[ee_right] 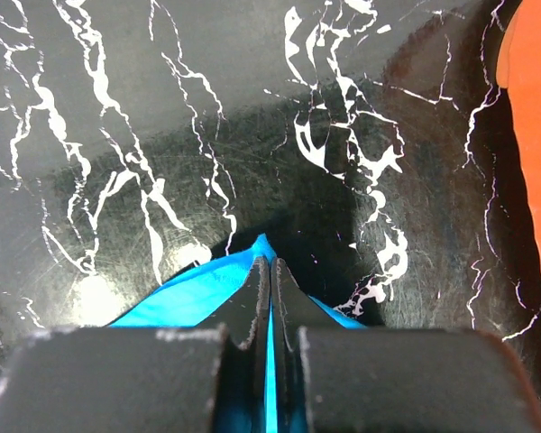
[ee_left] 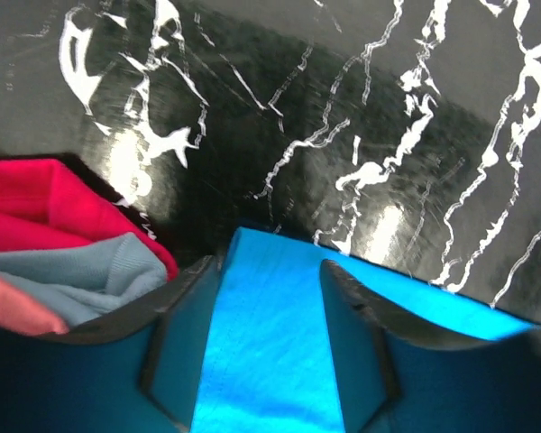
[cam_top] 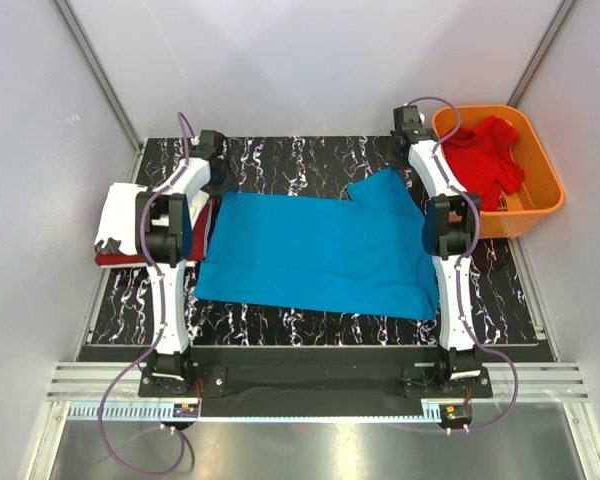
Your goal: Fold and stack the t-shirts
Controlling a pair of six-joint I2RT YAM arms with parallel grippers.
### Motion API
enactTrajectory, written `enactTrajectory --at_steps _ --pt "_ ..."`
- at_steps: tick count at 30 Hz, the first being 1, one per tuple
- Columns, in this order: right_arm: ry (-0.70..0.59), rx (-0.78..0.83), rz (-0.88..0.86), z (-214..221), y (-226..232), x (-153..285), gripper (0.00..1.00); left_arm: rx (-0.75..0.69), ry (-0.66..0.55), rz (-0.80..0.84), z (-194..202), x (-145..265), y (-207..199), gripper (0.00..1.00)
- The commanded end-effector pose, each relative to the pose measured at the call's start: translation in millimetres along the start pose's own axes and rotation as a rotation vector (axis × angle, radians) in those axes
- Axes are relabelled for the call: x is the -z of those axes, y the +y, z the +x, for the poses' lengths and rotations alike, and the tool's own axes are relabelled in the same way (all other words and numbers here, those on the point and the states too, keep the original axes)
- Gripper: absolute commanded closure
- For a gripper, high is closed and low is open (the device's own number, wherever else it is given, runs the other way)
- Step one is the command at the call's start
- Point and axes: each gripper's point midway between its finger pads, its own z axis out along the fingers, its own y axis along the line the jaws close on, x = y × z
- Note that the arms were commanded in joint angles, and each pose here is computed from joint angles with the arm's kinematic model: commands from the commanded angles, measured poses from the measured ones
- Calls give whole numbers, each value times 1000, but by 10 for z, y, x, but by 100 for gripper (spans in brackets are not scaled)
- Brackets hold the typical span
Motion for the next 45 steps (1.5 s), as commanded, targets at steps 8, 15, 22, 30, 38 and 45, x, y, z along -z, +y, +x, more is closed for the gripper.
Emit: enactTrajectory --at_steps 8,15,22,30,38,45 --pt "-109 -28 -122 -424 246 550 100 11 15 -59 -42 -119 46 100" --pt "-136 -36 -134 -539 235 822 100 3 -73 -17 -190 215 3 100" --pt "-193 -46 -166 -625 198 1322 100 -5 -176 127 -253 697 -199 100" --pt "-201 -72 -207 -340 106 1674 100 -4 -239 138 -107 1017 -84 100" --pt "-149 -97 -219 209 -54 1861 100 17 -308 110 48 1260 118 100" --pt "-170 -98 -226 392 -181 2246 100 23 -336 86 83 1394 212 100"
